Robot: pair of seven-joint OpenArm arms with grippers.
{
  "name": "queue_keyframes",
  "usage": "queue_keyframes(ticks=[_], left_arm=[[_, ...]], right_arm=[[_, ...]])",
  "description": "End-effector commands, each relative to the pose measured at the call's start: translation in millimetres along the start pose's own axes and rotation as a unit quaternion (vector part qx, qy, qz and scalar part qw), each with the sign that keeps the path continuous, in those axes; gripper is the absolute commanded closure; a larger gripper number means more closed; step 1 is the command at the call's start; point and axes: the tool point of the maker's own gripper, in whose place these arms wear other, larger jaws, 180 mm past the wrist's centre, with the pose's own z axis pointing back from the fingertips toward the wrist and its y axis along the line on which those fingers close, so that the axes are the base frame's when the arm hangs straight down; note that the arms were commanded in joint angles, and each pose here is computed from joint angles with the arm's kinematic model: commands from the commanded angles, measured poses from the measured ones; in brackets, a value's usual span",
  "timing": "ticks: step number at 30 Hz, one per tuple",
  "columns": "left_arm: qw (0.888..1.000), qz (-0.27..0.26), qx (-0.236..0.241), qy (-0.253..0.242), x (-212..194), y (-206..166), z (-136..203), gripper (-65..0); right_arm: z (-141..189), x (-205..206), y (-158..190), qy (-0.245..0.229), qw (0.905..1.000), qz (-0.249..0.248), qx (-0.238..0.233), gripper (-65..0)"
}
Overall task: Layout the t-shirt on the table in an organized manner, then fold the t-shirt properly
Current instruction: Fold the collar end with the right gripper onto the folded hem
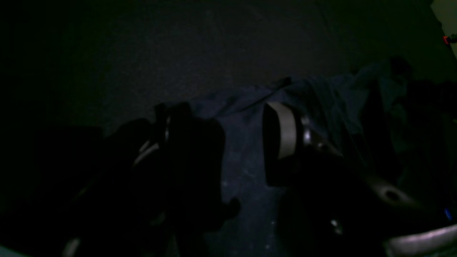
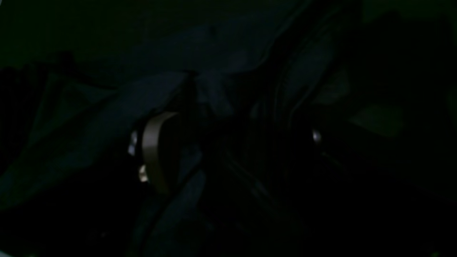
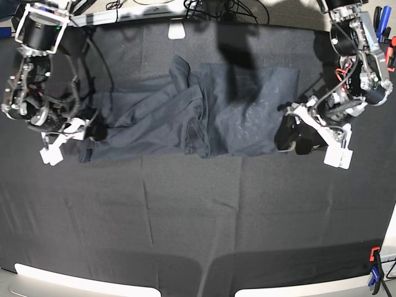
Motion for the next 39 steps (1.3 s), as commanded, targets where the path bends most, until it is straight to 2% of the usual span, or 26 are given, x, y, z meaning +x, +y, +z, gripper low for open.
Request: queue_keyframes(ticks=[1, 5, 9, 17, 20, 24, 28, 30, 33, 39], left_arm=[[1.0, -0.01, -0.008, -0.027, 16, -3, 2, -29.6], [1.0, -0.01, -0.008, -0.027, 16, -3, 2, -29.6], [1.0, -0.01, -0.007, -0.026, 16, -3, 2, -29.6], [0.999, -0.028, 0.003, -0.015, 16, 8, 8, -29.6], [0.999, -0.034, 0.006, -0.013, 16, 11, 10, -29.6], [0.999, -0.037, 0.009, -0.01, 16, 13, 11, -29.6], [0.999, -0.039, 0.013, -0.007, 15, 14, 11, -29.6], [0.999, -0.042, 0.014, -0.006, 15, 15, 12, -29.6], [0.998, -0.054, 0.02, 0.0, 17, 22, 16, -29.6], [0.995, -0.093, 0.04, 0.007, 28, 44, 32, -29.6]], right_arm=[[2, -1, -1, 0.014, 0.9998, 0.009, -0.003, -35.5], [2, 1, 1, 0.01, 0.9999, 0.008, -0.001, -16.1], [2, 6, 0, -0.003, 1.0, 0.009, -0.001, -0.5], [38, 40, -17, -0.038, 0.9968, 0.054, -0.044, 0.0], [47, 50, -3, -0.036, 0.9942, 0.089, -0.048, 0.0], [52, 69, 52, -0.095, 0.9862, 0.135, -0.013, 0.0], [64, 81, 120, -0.166, 0.9742, 0.149, 0.036, 0.0], [68, 83, 152, -0.187, 0.9672, 0.163, 0.056, 0.0], [64, 79, 194, -0.194, 0.9596, 0.186, 0.084, 0.0], [29, 55, 267, -0.155, 0.9506, 0.225, 0.147, 0.0]])
